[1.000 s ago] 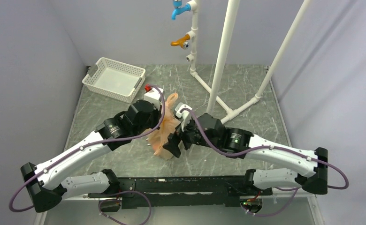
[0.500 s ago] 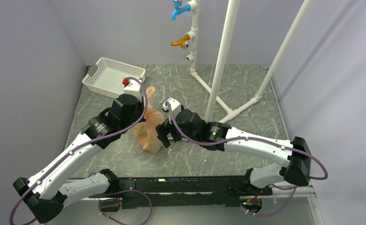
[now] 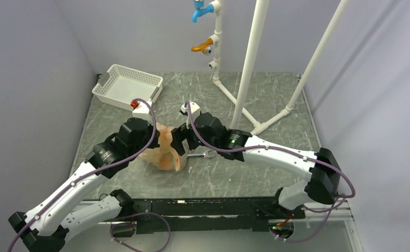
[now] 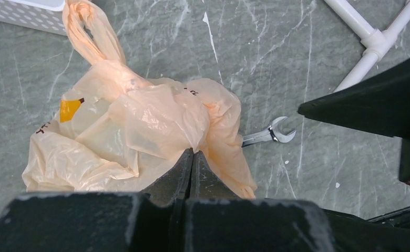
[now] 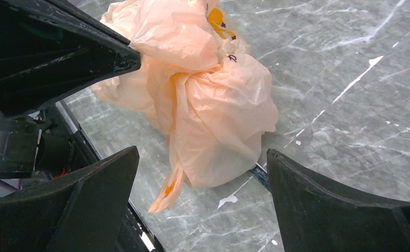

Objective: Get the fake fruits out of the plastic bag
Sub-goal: Move the plastic bag to the center of the board, then untie the plastic bag at the center of the board.

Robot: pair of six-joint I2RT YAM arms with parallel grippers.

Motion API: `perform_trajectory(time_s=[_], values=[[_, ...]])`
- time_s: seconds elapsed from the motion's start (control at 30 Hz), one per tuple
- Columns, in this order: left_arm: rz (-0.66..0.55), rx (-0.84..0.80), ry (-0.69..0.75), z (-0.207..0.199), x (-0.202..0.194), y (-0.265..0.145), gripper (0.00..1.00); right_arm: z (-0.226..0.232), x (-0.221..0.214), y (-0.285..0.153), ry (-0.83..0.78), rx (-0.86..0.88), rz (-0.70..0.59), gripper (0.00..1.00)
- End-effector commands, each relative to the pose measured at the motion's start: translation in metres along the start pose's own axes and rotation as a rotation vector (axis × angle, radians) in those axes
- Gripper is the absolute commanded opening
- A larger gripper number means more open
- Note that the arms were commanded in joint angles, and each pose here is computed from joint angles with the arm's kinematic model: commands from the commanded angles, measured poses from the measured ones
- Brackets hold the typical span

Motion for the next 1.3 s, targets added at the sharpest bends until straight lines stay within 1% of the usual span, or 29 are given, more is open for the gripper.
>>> perform_trajectory(time_s=[0.0, 0.1, 0.23, 0.37, 0.43, 0.47, 0.73, 0.83, 0.9, 1.07, 1.13, 1.2, 1.27], values=[[-0.004, -0.025, -0.045, -0.003, -0.001, -0.004, 0.00, 0.018, 0.023, 0.010, -0.002, 0.072, -0.049, 0.94], [0.000, -0.031, -0.060, -0.003, -0.007, -0.004, 0.00, 0.014, 0.021, 0.017, -0.012, 0.055, -0.040, 0.92], [0.002, -0.029, -0.067, -0.001, -0.012, -0.005, 0.00, 0.011, 0.021, 0.022, -0.024, 0.044, -0.053, 0.87], [0.019, -0.022, -0.066, 0.000, -0.014, -0.005, 0.00, 0.013, 0.017, 0.030, -0.034, 0.064, -0.029, 0.80], [0.029, -0.025, -0.065, -0.001, -0.016, -0.003, 0.00, 0.014, 0.015, 0.036, -0.041, 0.070, -0.018, 0.73], [0.031, -0.025, -0.066, -0.002, -0.017, -0.002, 0.00, 0.013, 0.013, 0.038, -0.045, 0.070, -0.017, 0.72], [0.071, -0.037, -0.089, -0.006, -0.027, 0.004, 0.00, 0.006, 0.010, 0.050, -0.048, 0.033, -0.019, 0.72], [0.079, -0.038, -0.106, -0.007, -0.030, 0.004, 0.00, 0.005, 0.009, 0.057, -0.048, 0.027, -0.003, 0.69], [0.078, -0.047, -0.112, -0.007, -0.033, 0.004, 0.00, 0.004, 0.006, 0.061, -0.051, 0.020, 0.005, 0.67], [0.088, -0.044, -0.114, -0.005, -0.041, 0.003, 0.00, 0.003, -0.001, 0.067, -0.046, 0.017, 0.034, 0.56], [0.095, -0.022, -0.106, -0.001, -0.043, 0.003, 0.00, 0.004, -0.001, 0.066, -0.040, 0.024, 0.030, 0.52], [0.100, 0.004, -0.102, 0.003, -0.046, 0.004, 0.00, 0.003, -0.002, 0.063, -0.033, 0.024, 0.017, 0.51], [0.104, 0.022, -0.107, 0.006, -0.048, 0.003, 0.00, 0.001, 0.000, 0.060, -0.030, 0.013, 0.003, 0.48]])
Point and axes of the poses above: each gripper's point midway between its finger pads, its own y axis out along the fingers, its own z axis along the line the jaws close on, x = y × z, the point moved 3 cm from there along -y, back along the fingers, and after that the axes turned 7 degrees about y, right-handed, at the moved point
